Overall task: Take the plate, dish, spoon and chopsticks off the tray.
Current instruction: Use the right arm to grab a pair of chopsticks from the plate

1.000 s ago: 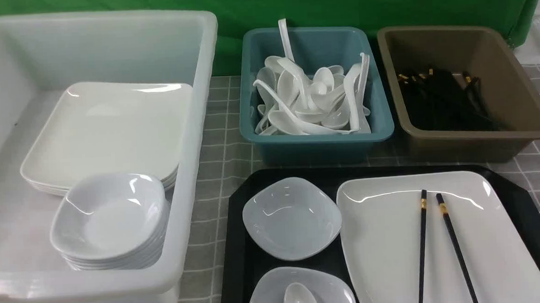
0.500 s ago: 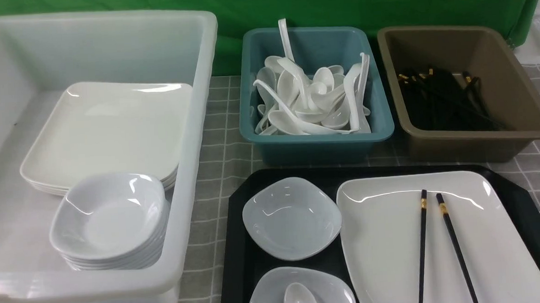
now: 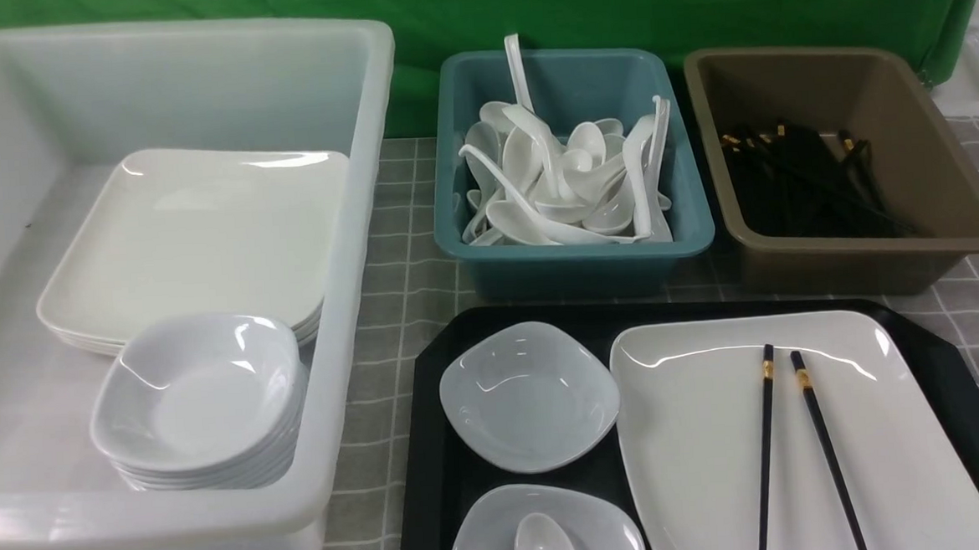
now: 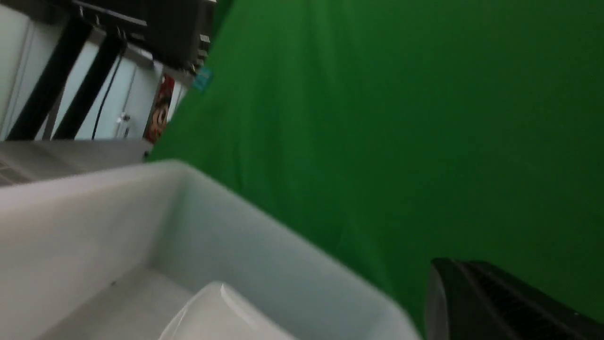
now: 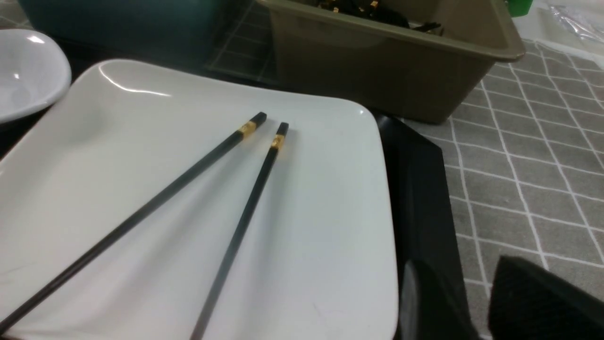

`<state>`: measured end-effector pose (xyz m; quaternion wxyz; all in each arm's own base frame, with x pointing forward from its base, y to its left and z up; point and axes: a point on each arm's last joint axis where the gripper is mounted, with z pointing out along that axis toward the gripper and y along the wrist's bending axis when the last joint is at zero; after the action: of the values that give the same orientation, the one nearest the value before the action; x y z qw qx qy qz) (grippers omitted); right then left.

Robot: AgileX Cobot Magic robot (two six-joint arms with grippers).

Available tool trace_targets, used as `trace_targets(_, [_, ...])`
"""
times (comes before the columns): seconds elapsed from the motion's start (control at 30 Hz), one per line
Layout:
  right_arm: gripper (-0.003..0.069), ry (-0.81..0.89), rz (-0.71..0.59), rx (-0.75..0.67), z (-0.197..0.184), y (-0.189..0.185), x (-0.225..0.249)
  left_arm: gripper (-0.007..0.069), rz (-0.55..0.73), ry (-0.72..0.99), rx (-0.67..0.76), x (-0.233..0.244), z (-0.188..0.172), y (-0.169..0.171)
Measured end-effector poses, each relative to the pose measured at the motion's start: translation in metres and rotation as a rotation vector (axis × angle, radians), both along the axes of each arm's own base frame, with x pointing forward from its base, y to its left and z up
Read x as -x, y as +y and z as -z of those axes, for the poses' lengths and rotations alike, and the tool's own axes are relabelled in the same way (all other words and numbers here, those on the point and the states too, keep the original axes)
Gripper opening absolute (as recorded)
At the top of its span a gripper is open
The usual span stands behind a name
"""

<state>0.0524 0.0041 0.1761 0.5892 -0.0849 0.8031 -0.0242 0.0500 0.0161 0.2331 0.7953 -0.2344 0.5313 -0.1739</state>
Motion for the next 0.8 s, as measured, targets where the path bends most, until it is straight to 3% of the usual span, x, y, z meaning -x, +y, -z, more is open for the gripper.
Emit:
trace_targets(0.2, [0.024, -0.024, 0.001, -0.001, -0.002, 0.0, -0.001, 0.0022, -0.052, -0.141, 0.021, 0.006, -0.011, 0.005])
trace_targets(0.3, [0.024, -0.037, 0.005, -0.019, -0.003, 0.0, -0.001, 0.0022, -0.041, -0.28, 0.117, 0.012, -0.02, 0.008])
trace_targets(0.37, [0.024, -0.087, 0.029, -0.157, -0.009, 0.001, -0.002, 0.0022, -0.011, -0.38, 0.204, 0.017, -0.026, 0.01])
trace_targets(0.5, [0.024, -0.282, 0.101, -0.687, -0.03, 0.0, -0.004, 0.0022, 0.081, -0.473, 0.239, 0.029, -0.077, 0.005])
trace_targets(0.53, [0.024, -0.292, 0.103, -0.71, -0.031, -0.001, -0.004, 0.0022, 0.091, -0.476, 0.231, 0.031, -0.085, 0.003])
trace_targets(0.63, [0.024, -0.442, 0.098, -0.967, -0.046, -0.005, -0.003, 0.0022, 0.138, -0.394, 0.069, 0.032, -0.143, -0.008])
trace_targets(0.73, [0.024, -0.601, 0.063, -1.053, -0.06, -0.009, 0.002, 0.0022, 0.165, -0.146, -0.037, 0.017, -0.201, -0.015])
trace_targets(0.8, [0.024, -0.689, 0.04, -1.076, -0.067, -0.011, 0.005, 0.0022, 0.167, 0.066, -0.089, 0.0, -0.218, -0.017])
